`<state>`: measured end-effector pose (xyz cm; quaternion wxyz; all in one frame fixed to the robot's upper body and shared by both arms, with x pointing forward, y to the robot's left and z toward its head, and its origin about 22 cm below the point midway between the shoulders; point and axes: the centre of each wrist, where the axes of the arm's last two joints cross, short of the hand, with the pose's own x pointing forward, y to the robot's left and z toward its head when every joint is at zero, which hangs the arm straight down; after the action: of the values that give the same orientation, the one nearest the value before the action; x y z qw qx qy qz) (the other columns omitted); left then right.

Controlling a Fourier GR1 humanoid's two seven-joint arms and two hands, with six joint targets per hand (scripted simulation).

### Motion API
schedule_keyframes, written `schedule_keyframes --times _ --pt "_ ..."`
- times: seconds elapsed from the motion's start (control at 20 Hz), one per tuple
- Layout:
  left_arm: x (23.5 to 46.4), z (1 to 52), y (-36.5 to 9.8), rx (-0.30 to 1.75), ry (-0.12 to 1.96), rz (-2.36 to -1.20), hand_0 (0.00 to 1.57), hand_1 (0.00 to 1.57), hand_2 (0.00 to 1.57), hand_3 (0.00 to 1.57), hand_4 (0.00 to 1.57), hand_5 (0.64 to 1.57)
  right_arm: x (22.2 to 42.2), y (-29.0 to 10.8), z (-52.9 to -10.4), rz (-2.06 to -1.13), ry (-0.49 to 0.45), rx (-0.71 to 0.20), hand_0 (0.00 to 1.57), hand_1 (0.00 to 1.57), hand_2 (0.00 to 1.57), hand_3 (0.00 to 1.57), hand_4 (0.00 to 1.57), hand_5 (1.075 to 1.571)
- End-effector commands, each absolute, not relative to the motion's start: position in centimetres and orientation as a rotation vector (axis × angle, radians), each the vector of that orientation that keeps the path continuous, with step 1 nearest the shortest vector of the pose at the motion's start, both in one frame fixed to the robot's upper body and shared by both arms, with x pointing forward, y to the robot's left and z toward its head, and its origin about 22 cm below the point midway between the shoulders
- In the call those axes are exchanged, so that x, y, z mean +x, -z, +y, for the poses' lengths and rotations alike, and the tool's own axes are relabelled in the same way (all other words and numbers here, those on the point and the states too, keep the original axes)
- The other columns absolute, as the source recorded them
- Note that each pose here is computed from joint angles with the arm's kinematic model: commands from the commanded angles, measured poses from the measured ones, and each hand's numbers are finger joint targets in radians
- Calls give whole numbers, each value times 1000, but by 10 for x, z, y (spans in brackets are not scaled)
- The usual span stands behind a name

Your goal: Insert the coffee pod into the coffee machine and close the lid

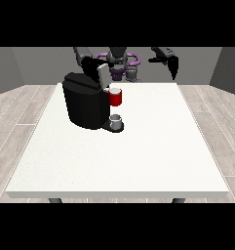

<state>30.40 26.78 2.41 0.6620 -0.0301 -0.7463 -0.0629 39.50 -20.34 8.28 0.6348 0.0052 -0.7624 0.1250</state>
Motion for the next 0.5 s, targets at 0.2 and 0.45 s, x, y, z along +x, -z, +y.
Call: schedule_keyframes --times 0.2,0.45 --pt "290 291 -6 -65 106 -1629 0 0 0 0 0 1571 390 -78 -169 -1703 -391 26 0 0 0 0 140 1571" --pt "311 248 -38 -71 160 -1680 0 0 0 0 192 1571 409 -99 -170 -1780 -419 -68 0 0 0 0 125 1571"
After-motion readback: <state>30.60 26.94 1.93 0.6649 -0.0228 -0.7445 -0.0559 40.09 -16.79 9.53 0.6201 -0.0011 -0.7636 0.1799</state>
